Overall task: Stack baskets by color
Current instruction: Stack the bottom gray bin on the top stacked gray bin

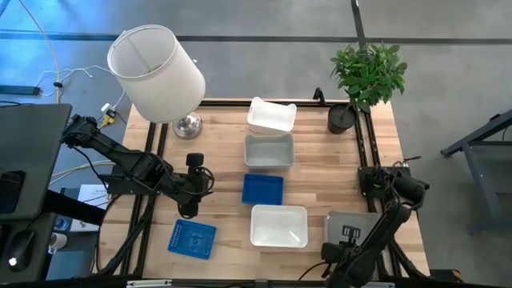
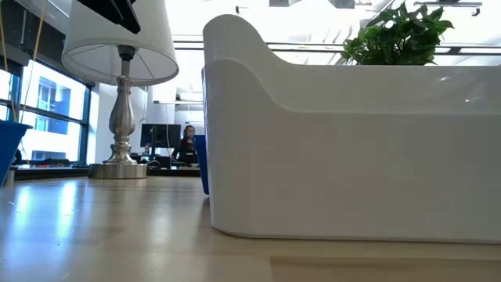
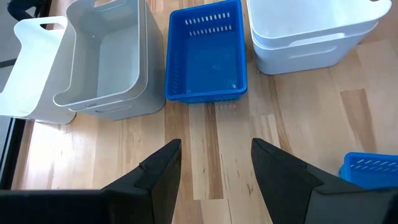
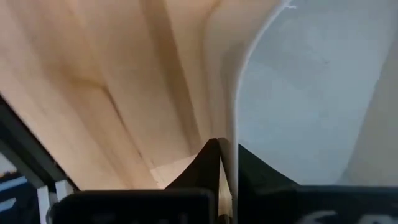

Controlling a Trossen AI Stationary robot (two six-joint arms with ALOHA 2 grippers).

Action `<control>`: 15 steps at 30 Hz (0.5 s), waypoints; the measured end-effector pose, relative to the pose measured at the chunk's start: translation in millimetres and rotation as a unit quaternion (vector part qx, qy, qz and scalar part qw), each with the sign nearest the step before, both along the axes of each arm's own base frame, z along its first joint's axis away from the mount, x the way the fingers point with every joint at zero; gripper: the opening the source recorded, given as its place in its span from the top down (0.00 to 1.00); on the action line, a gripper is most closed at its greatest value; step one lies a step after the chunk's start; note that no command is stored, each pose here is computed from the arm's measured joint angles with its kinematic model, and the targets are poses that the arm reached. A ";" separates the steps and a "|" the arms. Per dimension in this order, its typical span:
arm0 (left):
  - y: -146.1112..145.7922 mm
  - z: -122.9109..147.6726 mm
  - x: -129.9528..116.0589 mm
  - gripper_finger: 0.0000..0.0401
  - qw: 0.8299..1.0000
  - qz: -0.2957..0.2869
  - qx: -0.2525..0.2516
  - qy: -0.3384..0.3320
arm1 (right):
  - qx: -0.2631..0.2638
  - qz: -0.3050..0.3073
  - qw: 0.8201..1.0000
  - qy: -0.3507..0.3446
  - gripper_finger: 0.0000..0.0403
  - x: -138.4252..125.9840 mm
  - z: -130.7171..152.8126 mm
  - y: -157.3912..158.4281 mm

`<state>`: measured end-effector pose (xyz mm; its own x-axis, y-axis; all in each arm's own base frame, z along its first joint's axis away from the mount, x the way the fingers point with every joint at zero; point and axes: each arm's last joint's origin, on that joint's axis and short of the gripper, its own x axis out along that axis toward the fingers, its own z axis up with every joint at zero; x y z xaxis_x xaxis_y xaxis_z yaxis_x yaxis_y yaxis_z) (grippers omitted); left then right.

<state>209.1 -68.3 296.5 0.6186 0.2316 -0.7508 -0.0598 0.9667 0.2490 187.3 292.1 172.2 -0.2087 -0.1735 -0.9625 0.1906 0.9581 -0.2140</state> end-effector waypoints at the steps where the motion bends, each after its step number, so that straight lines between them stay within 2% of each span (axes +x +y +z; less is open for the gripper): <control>1: -0.1 0.0 -0.1 0.55 1.000 0.000 0.000 0.000 | -0.004 -0.009 1.000 0.000 0.99 0.8 0.1 -1.0; 6: 0.4 1.1 -1.1 0.55 1.000 -0.016 0.012 0.003 | -0.024 -0.045 0.999 -0.003 1.00 6.0 10.5 -4.3; 13: 8.8 12.6 -12.8 0.55 1.000 -0.008 0.004 -0.021 | -0.081 -0.083 0.993 -0.032 1.00 13.2 49.1 -7.8; 15: 13.1 16.7 -18.2 0.55 1.000 -0.003 0.002 -0.027 | -0.073 -0.092 0.992 -0.043 1.00 17.7 58.2 -8.1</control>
<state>190.9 -55.1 313.2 0.6588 0.2314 -0.7158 -0.0677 0.9659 0.2499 205.0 284.0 230.3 -0.1677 -0.2784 -0.9457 0.3825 0.8658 -0.3227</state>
